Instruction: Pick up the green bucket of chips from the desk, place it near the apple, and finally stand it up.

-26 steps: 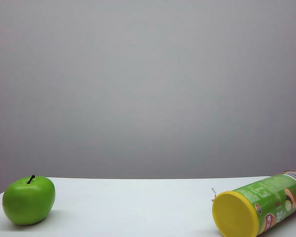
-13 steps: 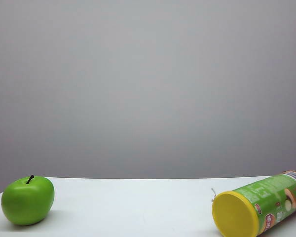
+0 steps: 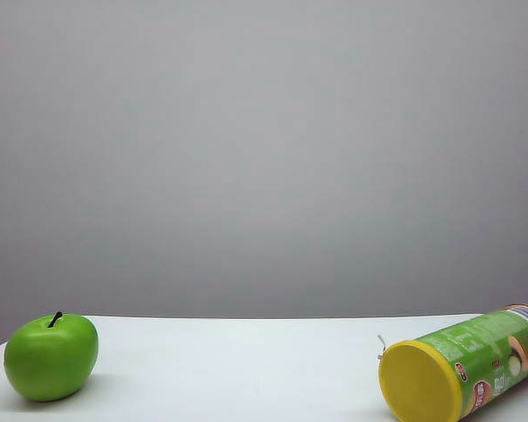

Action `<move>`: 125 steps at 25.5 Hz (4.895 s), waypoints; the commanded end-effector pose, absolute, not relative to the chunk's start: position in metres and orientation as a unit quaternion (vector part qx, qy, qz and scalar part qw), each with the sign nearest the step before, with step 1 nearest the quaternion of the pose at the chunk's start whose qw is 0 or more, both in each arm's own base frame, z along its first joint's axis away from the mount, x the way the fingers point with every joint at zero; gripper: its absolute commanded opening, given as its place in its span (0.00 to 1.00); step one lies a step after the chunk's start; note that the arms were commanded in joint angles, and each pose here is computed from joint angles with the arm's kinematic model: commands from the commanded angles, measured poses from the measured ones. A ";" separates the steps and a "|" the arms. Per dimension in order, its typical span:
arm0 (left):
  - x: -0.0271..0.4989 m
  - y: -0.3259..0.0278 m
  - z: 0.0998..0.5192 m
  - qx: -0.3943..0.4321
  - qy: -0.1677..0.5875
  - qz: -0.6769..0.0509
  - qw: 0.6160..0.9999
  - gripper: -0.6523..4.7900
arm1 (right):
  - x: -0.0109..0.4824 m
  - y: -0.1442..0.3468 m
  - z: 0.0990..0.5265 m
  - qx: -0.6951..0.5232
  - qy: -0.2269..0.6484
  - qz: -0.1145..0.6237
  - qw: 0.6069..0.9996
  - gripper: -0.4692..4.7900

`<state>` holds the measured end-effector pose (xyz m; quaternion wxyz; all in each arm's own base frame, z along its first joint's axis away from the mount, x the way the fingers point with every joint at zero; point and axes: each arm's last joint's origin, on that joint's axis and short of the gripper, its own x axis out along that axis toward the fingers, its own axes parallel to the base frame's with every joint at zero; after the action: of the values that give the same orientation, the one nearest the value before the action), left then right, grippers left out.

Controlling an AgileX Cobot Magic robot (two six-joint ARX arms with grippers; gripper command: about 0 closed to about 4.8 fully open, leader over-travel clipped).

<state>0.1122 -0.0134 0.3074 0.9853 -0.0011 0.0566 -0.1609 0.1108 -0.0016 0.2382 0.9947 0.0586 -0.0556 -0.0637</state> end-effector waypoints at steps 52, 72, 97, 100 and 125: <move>0.169 -0.112 0.316 0.074 0.278 -0.373 0.882 0.11 | 0.311 0.073 0.263 -0.528 0.323 0.526 0.583 1.00; 0.164 -0.114 0.315 0.119 0.254 -0.471 0.836 0.11 | 0.302 0.093 0.174 -0.564 0.383 0.531 0.503 1.00; 0.164 -0.114 0.314 0.118 0.259 -0.472 0.834 0.11 | 0.311 0.120 0.137 -0.631 0.296 0.580 0.421 1.00; 0.162 -0.114 0.312 0.119 0.271 -0.471 0.831 0.11 | 0.312 0.121 0.127 -0.627 0.305 0.585 0.415 1.00; 0.163 -0.114 0.313 0.122 0.259 -0.471 0.834 0.11 | 0.338 0.139 0.145 -0.474 0.311 0.529 0.632 0.62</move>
<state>0.1626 -0.1139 0.3109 0.8308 0.1222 0.2731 -0.4693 0.3329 0.1344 0.1370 0.5931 -0.5071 0.3249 0.5343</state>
